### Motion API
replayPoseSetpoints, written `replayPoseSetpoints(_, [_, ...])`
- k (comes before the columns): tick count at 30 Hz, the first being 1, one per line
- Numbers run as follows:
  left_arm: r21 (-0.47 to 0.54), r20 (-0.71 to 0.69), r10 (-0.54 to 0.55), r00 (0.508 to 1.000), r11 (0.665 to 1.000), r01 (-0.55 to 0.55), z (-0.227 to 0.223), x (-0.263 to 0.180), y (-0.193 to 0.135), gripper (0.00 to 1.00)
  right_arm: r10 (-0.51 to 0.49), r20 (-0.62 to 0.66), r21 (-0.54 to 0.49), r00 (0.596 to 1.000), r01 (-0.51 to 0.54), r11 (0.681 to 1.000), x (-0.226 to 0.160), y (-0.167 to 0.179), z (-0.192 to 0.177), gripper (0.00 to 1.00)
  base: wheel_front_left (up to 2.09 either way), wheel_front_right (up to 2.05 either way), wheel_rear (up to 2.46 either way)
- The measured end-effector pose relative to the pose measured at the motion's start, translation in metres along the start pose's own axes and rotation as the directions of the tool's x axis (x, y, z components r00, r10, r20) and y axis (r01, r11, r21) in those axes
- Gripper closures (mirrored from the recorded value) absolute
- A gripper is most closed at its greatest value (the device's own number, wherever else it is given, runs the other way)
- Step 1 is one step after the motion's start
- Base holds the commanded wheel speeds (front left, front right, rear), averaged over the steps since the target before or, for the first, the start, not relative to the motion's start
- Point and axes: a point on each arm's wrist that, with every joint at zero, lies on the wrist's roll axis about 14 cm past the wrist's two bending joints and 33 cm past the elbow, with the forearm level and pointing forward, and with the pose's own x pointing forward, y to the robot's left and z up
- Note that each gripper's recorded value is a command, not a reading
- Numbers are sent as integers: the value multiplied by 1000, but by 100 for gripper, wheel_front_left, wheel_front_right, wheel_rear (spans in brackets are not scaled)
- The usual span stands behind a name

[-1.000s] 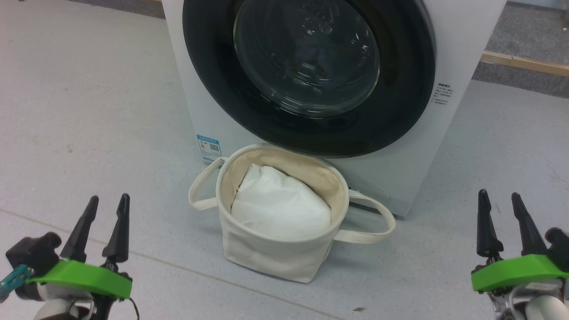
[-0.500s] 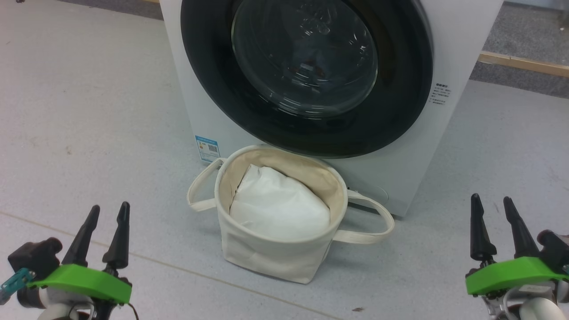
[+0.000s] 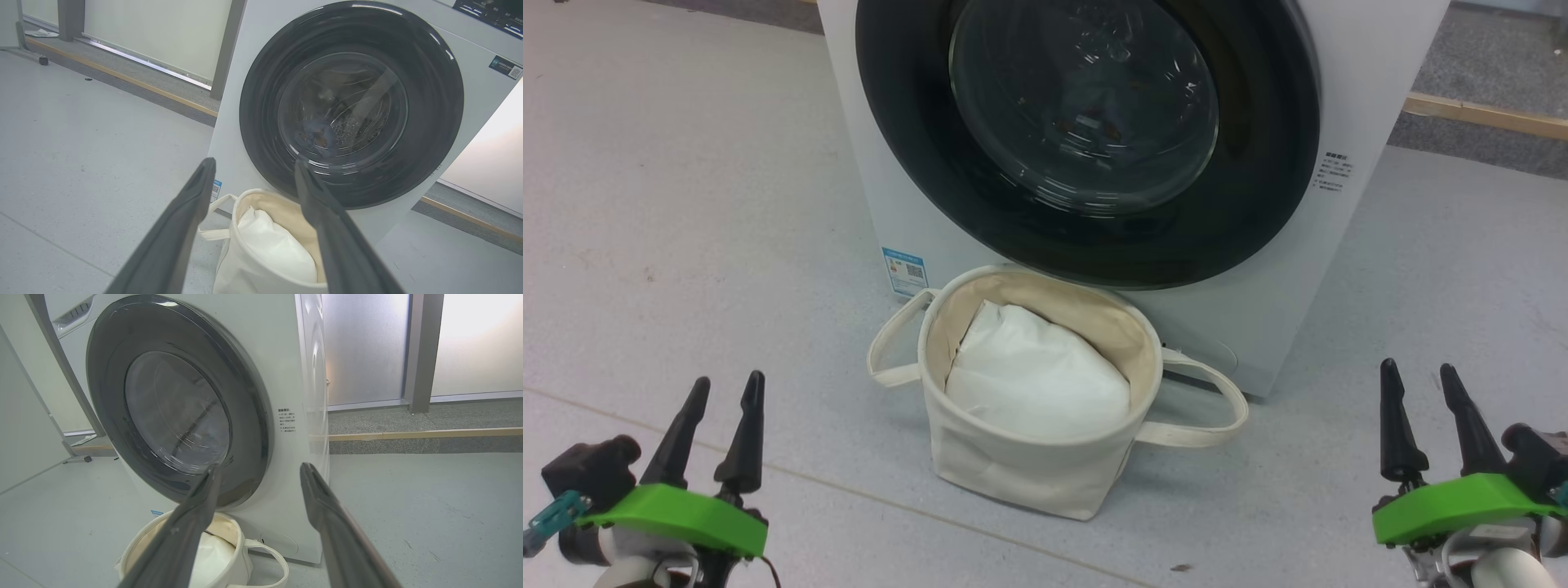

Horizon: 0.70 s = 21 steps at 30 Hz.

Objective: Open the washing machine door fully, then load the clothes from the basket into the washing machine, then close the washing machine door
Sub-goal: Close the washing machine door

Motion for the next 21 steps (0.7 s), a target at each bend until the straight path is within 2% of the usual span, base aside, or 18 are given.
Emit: replayPoseSetpoints(21, [3,-1,-18,1000,1000,18,1,4,-5,0,-6,-2,8,1000,6,1000,0,0,-2,0,0,0,0])
